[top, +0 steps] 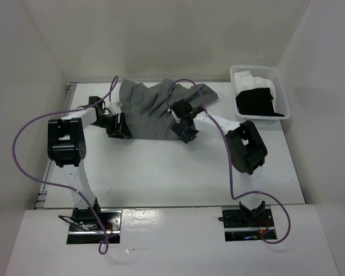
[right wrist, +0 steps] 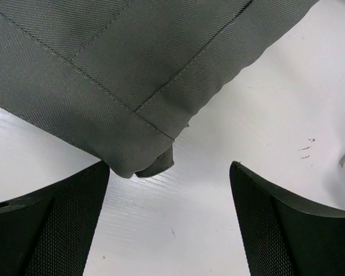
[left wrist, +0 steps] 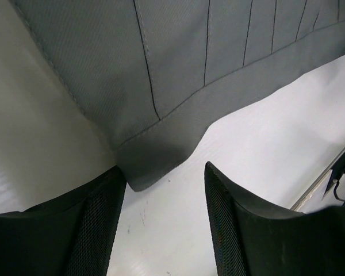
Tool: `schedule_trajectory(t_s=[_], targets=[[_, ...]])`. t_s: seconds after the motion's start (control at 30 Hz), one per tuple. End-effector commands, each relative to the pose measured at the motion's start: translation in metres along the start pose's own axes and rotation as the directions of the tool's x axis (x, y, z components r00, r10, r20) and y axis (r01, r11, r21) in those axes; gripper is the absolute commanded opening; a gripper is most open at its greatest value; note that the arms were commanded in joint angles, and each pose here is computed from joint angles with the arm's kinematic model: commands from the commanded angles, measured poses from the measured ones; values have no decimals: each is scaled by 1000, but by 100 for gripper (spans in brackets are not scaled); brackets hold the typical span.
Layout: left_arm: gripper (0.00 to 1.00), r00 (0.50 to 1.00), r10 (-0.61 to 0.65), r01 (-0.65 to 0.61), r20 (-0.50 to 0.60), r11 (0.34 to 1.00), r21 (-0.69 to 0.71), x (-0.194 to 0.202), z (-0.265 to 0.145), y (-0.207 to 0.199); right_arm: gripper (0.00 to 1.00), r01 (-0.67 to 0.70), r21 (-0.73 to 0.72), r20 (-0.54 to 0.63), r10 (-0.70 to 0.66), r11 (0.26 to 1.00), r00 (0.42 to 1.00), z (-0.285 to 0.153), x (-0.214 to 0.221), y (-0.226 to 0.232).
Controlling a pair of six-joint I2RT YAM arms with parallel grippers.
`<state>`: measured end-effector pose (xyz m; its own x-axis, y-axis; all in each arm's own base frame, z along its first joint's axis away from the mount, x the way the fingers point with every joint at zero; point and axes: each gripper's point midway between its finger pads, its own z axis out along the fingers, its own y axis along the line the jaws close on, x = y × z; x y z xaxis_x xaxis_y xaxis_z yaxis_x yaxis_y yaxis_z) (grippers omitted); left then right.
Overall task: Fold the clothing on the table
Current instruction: Flatten the skirt out
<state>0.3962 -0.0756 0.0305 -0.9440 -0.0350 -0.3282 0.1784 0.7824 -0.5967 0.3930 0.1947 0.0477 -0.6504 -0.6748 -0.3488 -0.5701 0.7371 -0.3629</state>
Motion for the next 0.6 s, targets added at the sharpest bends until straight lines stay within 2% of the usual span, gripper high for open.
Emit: schedule_trajectory(t_s=[0.0,0.1,0.2,0.37,0.4,0.43,0.47,0.57], targets=[[64,1000,-13,12,-11,999,-52,2,13,28,89,-1,31,40,0,1000,999,-18,-8,-10],[63,1000,-21,20,-6,998,-55,2,14,34,89,-1,31,40,0,1000,999,-18,-8,-10],[55,1000,-27,27,-1,998,-58,0,11,36,89,-1,31,40,0,1000,999,-18,-8,-10],[27,998,-42,40,-41,999,-33,15,14,35,89,-5,52,45,3,999,999,-21,-9,-15],[19,999,-36,35,-35,999,-34,13,12,33,89,-5,52,45,3,999,999,-21,-9,-15],[6,999,-35,33,-34,999,-43,15,10,33,89,-28,62,64,24,998,998,-29,-11,-25],[0,999,-35,33,-34,999,-43,15,10,33,89,-55,51,75,51,997,996,-31,-12,-28],[0,999,-18,16,-28,998,-63,14,6,33,89,-174,-50,81,177,984,981,-39,-3,-55]])
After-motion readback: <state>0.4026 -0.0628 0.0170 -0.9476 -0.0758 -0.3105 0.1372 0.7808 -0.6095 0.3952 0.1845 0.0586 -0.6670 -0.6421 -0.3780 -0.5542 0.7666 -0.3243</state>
